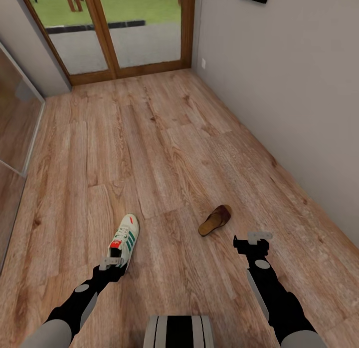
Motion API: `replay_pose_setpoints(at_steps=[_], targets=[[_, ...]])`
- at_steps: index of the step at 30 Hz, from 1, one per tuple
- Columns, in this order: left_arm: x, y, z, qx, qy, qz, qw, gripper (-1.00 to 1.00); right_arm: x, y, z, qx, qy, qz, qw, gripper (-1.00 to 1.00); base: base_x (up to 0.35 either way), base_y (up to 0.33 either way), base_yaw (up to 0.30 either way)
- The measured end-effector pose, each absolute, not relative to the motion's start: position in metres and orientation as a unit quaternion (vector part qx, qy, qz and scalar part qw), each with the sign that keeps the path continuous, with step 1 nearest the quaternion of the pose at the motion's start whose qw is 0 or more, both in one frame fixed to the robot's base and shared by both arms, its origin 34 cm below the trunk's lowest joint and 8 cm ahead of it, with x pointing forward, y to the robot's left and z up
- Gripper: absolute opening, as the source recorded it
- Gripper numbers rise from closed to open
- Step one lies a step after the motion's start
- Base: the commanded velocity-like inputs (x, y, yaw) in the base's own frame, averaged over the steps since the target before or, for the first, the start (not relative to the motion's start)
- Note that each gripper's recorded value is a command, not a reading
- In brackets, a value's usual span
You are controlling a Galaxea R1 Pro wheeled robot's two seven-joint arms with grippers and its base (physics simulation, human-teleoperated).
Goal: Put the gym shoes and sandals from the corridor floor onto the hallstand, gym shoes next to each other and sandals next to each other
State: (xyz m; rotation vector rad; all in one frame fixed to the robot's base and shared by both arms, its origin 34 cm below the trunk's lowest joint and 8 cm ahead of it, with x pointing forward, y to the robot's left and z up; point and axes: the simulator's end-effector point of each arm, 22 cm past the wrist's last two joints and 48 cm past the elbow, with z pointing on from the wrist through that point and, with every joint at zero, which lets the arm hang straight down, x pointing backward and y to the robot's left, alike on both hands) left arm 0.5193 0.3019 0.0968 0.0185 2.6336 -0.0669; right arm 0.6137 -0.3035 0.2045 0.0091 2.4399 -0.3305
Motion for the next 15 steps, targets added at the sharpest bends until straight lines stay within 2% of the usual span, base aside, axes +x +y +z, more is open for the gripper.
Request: replay_pose_setpoints(at_steps=[6, 7, 15], targets=[[0.5193, 0.3028, 0.0969, 0.007, 0.968, -0.024, 0.251, 1.00, 0.6137, -0.3035, 0.2045, 0.004, 0.934, -0.127, 0.333, 1.00, 0.000, 0.000, 0.000], [0.5193, 0.3030, 0.0970, 0.007, 0.968, -0.024, 0.251, -1.00, 0.6137, -0.3035, 0.2045, 0.004, 0.934, -0.127, 0.333, 1.00, 0.000, 0.000, 0.000], [0.5193, 0.3051, 0.0971, 0.004, 0.968, -0.022, 0.252, -1.00, 0.6137, -0.3035, 0.2045, 0.003, 0.934, -0.127, 0.333, 1.00, 0.000, 0.000, 0.000]])
